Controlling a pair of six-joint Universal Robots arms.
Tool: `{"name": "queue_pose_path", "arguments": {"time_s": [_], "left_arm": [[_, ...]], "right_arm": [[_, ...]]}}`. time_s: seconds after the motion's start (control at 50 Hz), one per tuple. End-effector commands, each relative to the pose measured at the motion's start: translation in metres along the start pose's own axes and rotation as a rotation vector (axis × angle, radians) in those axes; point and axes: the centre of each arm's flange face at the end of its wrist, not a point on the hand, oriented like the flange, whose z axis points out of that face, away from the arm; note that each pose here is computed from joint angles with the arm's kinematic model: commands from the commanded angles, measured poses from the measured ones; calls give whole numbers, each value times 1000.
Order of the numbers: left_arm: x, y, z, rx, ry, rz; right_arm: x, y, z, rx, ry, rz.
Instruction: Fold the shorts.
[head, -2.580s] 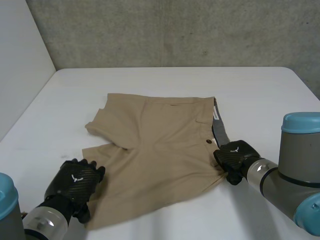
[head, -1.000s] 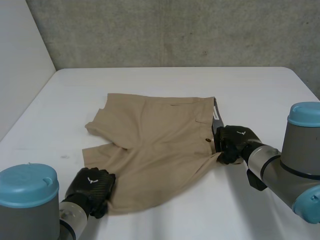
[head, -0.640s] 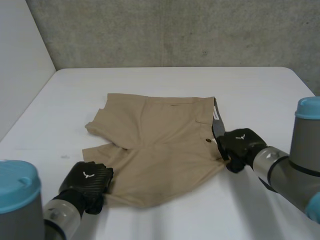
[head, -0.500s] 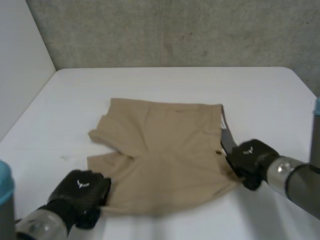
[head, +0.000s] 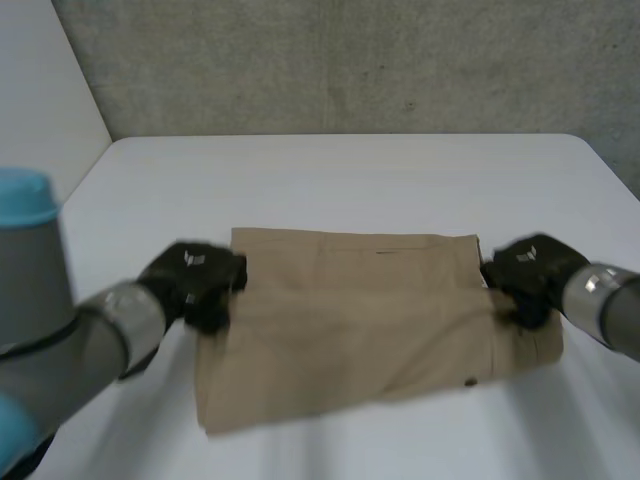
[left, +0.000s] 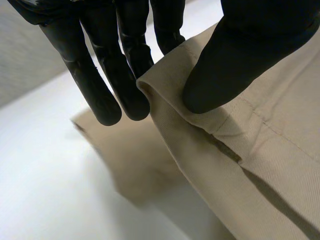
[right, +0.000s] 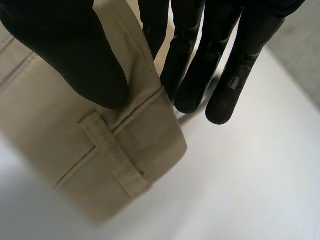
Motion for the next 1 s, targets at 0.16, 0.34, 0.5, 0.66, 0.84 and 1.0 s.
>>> {"name": "queue_pose_path", "arguments": {"time_s": [0.16, 0.34, 0.5, 0.66, 0.84, 1.0], "left_arm": [[-39, -8, 140, 127, -274, 114], [-42, -4, 190, 331, -373, 249], [-23, -3, 193, 422, -366, 285], [-16, -18, 161, 435, -360, 283], [-11, -18, 89, 351, -313, 239], [8, 8, 50, 273, -218, 51]], "right_arm": [[9, -29, 113, 282, 191, 38], [0, -18, 166, 370, 242, 8], [-3, -33, 165, 470, 285, 1], [24, -68, 101, 534, 283, 171], [35, -20, 54, 258, 175, 305], [14, 28, 51, 126, 55, 367]]}}
